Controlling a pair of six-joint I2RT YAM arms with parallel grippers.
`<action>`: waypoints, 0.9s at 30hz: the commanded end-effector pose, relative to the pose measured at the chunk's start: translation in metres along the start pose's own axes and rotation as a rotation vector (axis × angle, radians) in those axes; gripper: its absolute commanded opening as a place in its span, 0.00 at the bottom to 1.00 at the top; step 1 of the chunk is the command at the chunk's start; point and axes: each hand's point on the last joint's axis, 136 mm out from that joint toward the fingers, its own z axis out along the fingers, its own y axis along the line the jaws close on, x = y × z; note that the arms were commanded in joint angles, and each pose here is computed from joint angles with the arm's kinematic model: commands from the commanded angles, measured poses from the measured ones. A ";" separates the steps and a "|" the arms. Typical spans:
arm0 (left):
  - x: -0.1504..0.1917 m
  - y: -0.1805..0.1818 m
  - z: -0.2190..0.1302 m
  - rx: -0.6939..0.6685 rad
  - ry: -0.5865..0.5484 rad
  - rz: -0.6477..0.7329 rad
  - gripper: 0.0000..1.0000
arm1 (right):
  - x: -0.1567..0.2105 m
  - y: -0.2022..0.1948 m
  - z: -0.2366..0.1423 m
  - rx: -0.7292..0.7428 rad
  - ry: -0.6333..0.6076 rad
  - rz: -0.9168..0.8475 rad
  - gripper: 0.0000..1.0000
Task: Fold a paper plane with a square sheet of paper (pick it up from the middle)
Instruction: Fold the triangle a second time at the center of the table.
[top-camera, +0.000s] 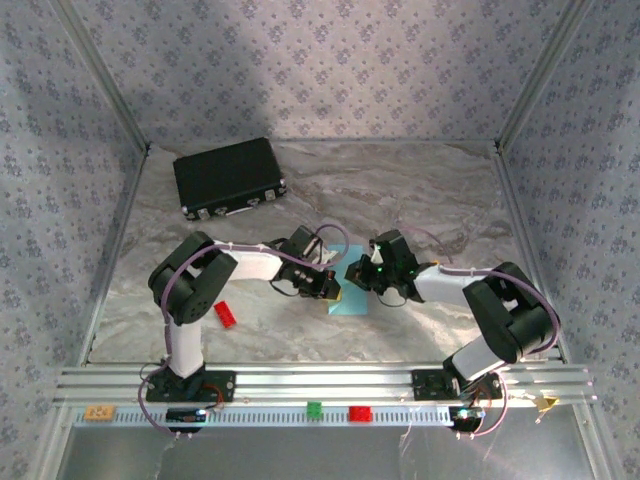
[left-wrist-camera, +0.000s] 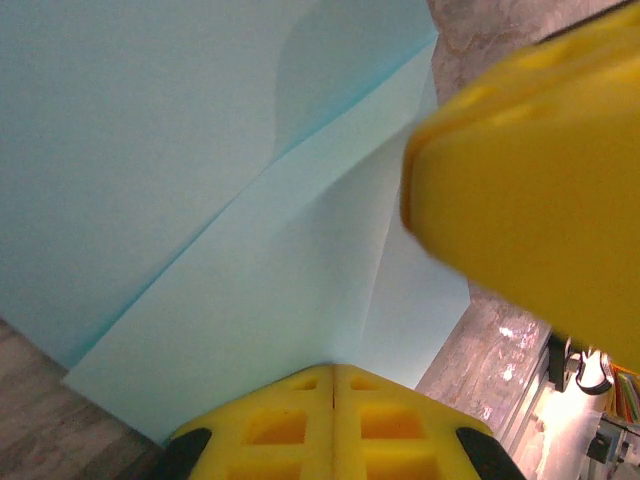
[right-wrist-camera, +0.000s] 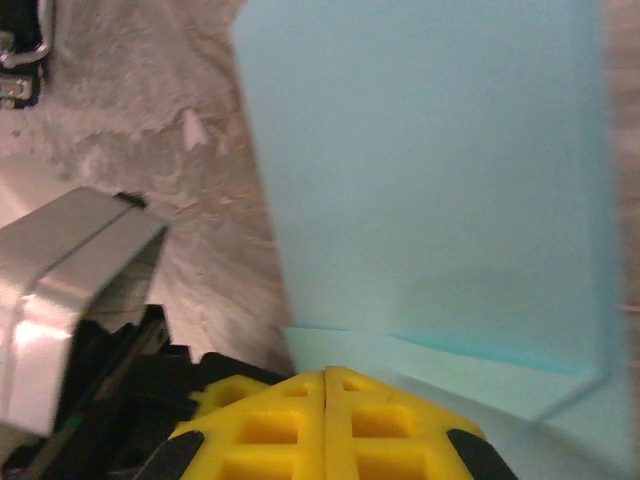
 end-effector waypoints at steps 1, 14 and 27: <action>0.025 0.028 0.004 -0.097 0.055 -0.071 0.00 | 0.011 -0.013 0.007 0.063 0.022 -0.001 0.06; 0.027 0.031 0.006 -0.105 0.061 -0.078 0.00 | 0.009 -0.056 0.012 0.132 0.023 0.093 0.04; 0.030 0.035 0.008 -0.108 0.074 -0.089 0.00 | -0.028 -0.068 -0.007 0.068 -0.081 0.156 0.04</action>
